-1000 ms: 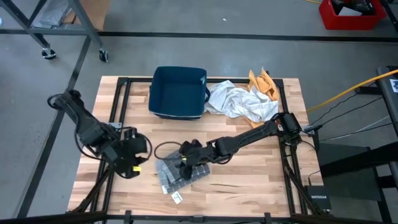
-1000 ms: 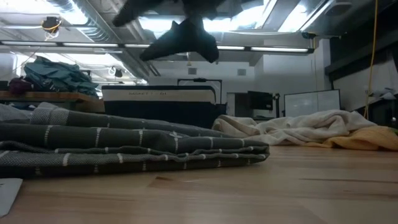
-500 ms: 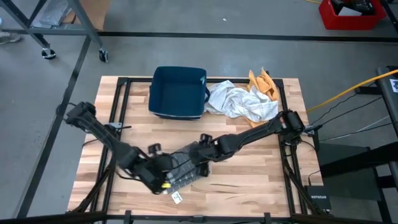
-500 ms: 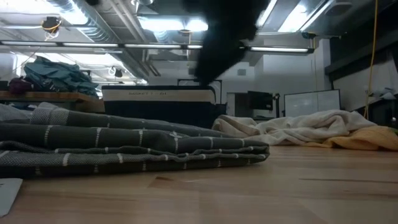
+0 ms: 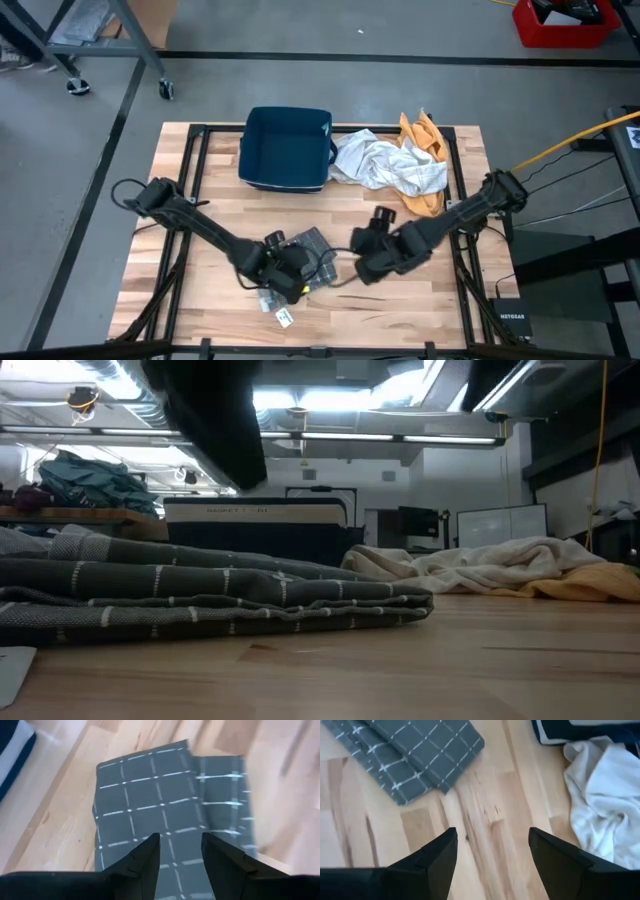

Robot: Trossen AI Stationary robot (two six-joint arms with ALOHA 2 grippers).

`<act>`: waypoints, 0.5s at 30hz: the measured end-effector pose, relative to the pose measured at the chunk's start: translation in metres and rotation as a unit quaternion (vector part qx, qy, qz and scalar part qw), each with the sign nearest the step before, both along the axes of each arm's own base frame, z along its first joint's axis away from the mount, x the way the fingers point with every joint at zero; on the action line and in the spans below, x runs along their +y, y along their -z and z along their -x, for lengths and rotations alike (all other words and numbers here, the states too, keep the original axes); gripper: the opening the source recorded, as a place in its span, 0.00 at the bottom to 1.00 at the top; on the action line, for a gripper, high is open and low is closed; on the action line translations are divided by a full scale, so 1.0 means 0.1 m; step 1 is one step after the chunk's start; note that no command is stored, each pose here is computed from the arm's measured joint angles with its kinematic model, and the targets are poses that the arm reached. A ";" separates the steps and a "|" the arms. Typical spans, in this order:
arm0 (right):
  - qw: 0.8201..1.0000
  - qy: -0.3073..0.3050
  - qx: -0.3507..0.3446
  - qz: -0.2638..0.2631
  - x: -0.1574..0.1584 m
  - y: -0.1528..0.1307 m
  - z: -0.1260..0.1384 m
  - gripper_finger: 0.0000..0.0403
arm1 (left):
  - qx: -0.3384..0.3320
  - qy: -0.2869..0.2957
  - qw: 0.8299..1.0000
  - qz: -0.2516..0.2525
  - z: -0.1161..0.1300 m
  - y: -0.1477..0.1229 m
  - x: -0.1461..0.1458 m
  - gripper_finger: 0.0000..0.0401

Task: Fold towel
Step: Move the gray patterned towel to the top left

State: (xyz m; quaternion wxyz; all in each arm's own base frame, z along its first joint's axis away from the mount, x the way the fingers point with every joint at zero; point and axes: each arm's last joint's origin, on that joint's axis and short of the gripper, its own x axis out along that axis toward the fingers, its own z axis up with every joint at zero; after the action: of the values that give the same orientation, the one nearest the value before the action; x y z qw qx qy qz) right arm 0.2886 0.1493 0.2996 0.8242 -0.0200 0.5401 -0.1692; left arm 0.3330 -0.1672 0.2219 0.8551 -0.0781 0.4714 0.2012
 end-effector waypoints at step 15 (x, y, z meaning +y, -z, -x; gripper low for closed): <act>0.999 -0.040 0.031 0.000 0.31 -0.01 0.29 0.61 | 0.035 -0.076 0.996 0.024 -0.32 0.48 0.27 0.34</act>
State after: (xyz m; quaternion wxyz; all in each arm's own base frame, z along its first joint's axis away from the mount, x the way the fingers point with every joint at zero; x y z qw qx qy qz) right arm 0.2593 0.1798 0.3005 0.8128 -0.0463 0.5647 -0.1355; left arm 0.3648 -0.1406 0.1736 0.8183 -0.1274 0.4984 0.2565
